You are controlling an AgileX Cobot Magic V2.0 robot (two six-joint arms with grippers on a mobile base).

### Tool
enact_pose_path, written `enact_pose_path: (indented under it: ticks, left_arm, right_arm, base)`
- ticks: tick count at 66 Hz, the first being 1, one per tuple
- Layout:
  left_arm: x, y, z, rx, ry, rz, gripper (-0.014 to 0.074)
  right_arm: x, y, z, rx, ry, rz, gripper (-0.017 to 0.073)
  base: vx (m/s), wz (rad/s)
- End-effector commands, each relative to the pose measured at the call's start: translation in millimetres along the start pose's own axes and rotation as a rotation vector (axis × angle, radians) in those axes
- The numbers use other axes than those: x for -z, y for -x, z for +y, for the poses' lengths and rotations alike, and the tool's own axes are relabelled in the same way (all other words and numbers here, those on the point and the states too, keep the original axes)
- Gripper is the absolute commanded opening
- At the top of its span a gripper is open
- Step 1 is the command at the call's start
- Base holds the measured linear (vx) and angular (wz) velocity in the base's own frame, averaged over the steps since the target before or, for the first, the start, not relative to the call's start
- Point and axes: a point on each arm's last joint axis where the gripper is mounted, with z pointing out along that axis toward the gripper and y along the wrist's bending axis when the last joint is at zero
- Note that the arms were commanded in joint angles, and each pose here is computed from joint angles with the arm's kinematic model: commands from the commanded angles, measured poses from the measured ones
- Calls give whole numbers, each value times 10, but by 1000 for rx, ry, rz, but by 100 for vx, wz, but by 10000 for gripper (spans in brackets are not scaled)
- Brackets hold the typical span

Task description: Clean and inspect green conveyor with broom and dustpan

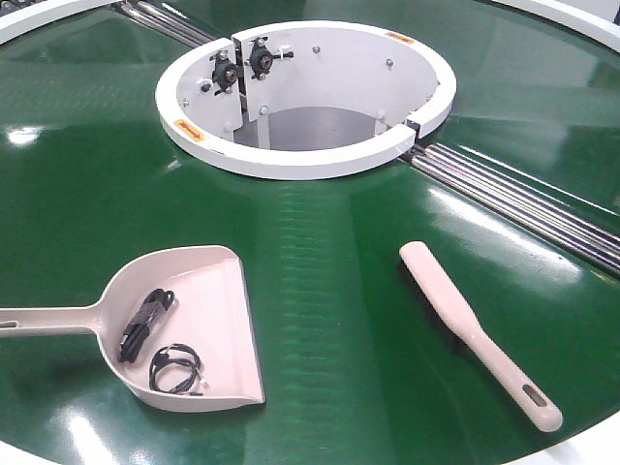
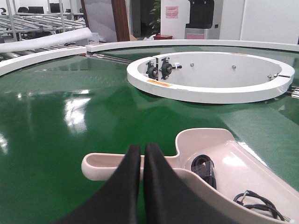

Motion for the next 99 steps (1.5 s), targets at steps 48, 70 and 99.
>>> enact_pose_path:
  ticks: [48,70,99]
  left_arm:
    - [8,42,4,7,7,-78,-8]
    - [8,42,4,7,7,-78,-8]
    - [7,41,4,7,7,-77,-6]
  right_arm:
    - [-1,90,-67,10,-105,-61,-8]
    - [33,-403,-105,-21,-255,-68,-8]
    - [64,-505,-88,-60,-255,-83,-8]
  base:
    - [0,0]
    - [0,0]
    - [0,0]
